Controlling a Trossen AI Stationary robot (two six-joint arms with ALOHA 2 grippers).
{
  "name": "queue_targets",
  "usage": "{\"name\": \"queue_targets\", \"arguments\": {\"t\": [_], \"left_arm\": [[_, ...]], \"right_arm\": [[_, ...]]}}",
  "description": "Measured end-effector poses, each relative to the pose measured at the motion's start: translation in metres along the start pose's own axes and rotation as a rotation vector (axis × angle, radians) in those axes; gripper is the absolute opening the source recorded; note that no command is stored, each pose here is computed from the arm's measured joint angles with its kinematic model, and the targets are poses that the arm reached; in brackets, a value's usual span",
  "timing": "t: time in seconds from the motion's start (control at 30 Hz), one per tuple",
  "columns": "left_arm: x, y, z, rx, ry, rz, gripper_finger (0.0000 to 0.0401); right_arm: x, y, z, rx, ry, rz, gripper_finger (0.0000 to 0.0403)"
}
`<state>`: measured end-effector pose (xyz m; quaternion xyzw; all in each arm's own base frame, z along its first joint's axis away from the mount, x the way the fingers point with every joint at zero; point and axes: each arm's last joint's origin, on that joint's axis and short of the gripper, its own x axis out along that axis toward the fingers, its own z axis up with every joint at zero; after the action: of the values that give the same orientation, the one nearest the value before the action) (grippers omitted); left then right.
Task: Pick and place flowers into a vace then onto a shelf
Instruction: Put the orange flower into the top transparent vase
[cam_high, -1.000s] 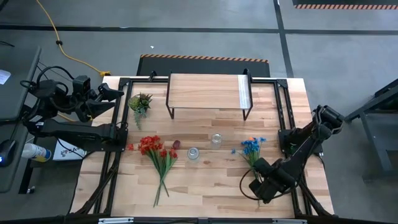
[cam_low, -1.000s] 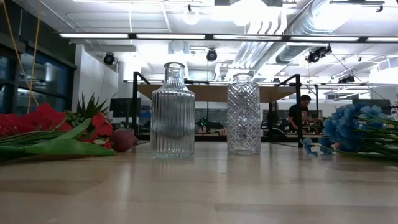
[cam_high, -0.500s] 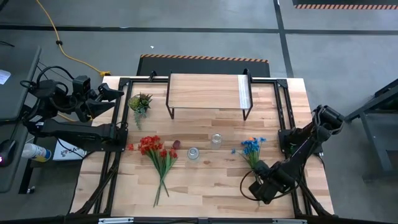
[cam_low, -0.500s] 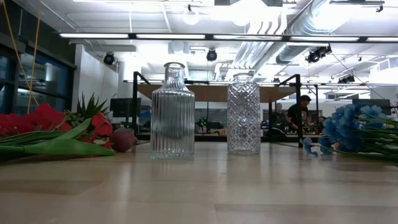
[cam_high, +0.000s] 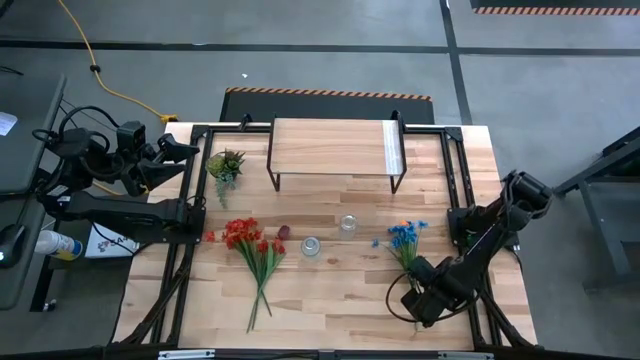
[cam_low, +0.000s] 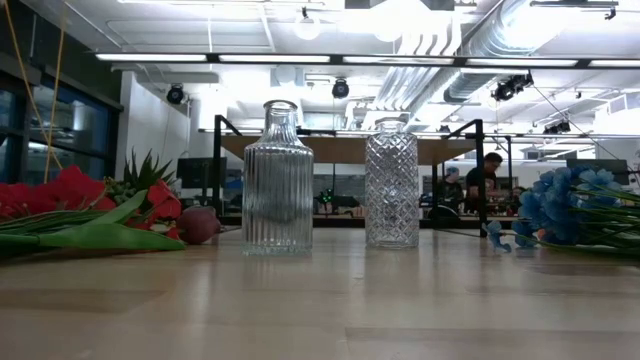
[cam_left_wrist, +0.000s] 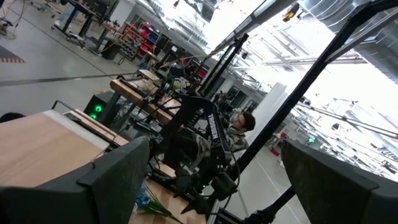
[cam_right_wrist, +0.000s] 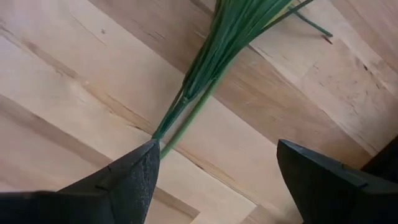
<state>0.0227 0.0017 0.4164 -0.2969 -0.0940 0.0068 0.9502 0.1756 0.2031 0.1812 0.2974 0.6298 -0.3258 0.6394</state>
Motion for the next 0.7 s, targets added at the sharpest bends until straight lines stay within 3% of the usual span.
{"name": "queue_targets", "arguments": {"t": [0.7], "left_arm": [[0.0, 0.0, 0.0, -0.004, -0.001, 0.0, 0.0399]], "right_arm": [[0.023, 0.008, -0.003, 0.002, 0.015, -0.081, 0.0312]]}}
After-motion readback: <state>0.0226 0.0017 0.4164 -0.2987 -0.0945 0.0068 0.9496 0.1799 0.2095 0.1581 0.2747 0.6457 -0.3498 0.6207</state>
